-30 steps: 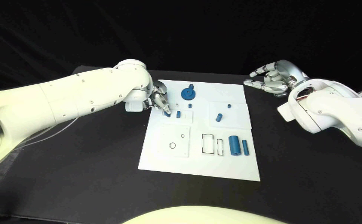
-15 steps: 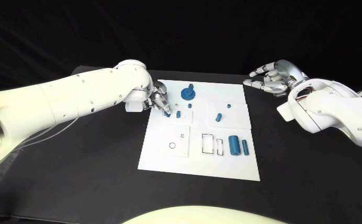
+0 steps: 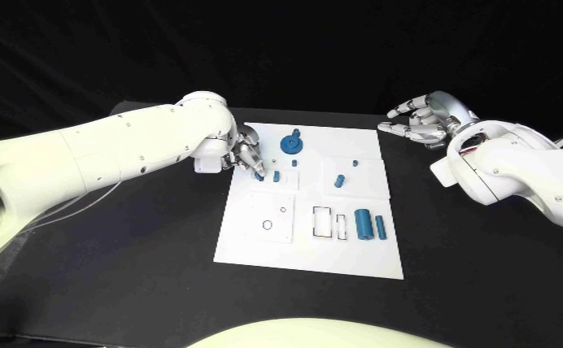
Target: Assemble the parts on the task board
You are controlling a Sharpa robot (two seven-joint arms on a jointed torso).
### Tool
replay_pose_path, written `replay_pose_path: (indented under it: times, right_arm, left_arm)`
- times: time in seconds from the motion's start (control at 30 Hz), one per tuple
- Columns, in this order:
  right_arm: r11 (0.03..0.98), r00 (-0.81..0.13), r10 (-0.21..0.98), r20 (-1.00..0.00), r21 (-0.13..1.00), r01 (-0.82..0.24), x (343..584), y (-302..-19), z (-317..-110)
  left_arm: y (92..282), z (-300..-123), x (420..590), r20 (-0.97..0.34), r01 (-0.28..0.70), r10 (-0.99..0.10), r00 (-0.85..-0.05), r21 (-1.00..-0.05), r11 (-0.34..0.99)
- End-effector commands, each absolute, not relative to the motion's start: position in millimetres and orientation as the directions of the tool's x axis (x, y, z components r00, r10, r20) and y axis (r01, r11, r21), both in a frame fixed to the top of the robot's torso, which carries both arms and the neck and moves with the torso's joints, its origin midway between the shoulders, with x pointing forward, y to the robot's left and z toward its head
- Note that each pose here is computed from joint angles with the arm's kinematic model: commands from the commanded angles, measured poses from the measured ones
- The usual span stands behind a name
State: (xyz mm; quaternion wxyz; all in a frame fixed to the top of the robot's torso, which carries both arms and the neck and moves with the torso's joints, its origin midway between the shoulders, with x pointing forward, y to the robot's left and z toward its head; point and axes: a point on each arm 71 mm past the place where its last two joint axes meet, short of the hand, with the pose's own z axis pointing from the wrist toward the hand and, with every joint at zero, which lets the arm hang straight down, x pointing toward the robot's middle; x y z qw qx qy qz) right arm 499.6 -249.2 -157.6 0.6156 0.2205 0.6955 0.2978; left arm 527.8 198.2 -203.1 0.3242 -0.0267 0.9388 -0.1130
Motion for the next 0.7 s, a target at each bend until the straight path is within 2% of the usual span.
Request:
replay_pose_path:
  times: [0.03,0.7]
  right_arm:
    - [0.726,-0.148,0.672,-0.726,0.685,-0.064,499.2,-248.6,-157.7]
    - [0.725,-0.146,0.673,-0.725,0.686,-0.067,498.9,-248.4,-157.4]
  left_arm:
    - [196.3,-210.7,524.0,-0.585,0.028,-0.111,-0.803,-0.223,0.974]
    - [196.5,-211.0,524.3,-0.59,0.026,-0.114,-0.799,-0.224,0.974]
